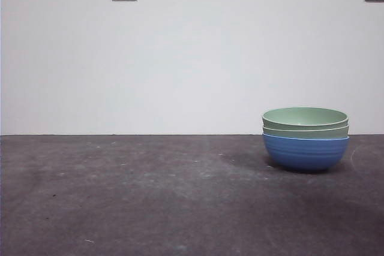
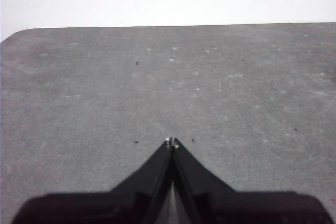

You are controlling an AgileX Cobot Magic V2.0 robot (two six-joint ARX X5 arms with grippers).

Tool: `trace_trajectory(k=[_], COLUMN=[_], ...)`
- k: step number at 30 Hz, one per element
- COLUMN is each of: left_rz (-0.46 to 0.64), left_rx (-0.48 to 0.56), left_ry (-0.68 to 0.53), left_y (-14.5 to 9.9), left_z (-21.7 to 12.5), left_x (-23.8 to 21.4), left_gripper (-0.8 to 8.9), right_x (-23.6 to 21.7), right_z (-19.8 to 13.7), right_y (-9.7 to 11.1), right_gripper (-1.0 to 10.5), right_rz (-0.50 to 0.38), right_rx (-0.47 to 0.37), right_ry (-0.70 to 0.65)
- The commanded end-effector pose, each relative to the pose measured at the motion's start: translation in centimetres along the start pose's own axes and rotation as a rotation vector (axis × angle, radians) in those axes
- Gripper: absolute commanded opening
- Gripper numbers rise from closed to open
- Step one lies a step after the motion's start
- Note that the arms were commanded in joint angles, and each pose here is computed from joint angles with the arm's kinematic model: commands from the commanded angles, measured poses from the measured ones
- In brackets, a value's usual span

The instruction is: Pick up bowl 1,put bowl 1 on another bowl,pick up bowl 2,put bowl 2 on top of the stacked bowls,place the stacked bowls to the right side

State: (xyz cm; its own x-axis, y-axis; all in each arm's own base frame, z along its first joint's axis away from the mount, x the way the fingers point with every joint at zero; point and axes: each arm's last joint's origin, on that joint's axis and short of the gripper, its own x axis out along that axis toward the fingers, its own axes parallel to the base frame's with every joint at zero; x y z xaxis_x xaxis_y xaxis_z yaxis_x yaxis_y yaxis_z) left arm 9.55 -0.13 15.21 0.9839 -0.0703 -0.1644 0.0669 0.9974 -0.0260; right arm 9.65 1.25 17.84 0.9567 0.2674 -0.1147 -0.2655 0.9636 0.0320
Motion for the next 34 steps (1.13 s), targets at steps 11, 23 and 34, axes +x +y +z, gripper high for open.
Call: trace_trajectory(k=[11,23,34], left_rz=[0.005,0.005,0.005], left_rx=[-0.013,-0.013,-0.013], left_ry=[0.011,0.011,0.011], left_y=[0.1,0.1,0.1], left_z=[-0.4,-0.4,-0.4], left_x=[0.1,0.1,0.1], left_gripper=[-0.03,-0.03,-0.03], right_x=[0.0,0.0,0.0], right_z=[-2.8,-2.8,-2.8], right_y=[-0.1,-0.1,-0.1], right_gripper=[0.0,0.0,0.0], right_rz=[-0.005,-0.006,-0.006], right_rx=[0.026,0.103,0.104], right_ry=[0.075,0.074,0.077])
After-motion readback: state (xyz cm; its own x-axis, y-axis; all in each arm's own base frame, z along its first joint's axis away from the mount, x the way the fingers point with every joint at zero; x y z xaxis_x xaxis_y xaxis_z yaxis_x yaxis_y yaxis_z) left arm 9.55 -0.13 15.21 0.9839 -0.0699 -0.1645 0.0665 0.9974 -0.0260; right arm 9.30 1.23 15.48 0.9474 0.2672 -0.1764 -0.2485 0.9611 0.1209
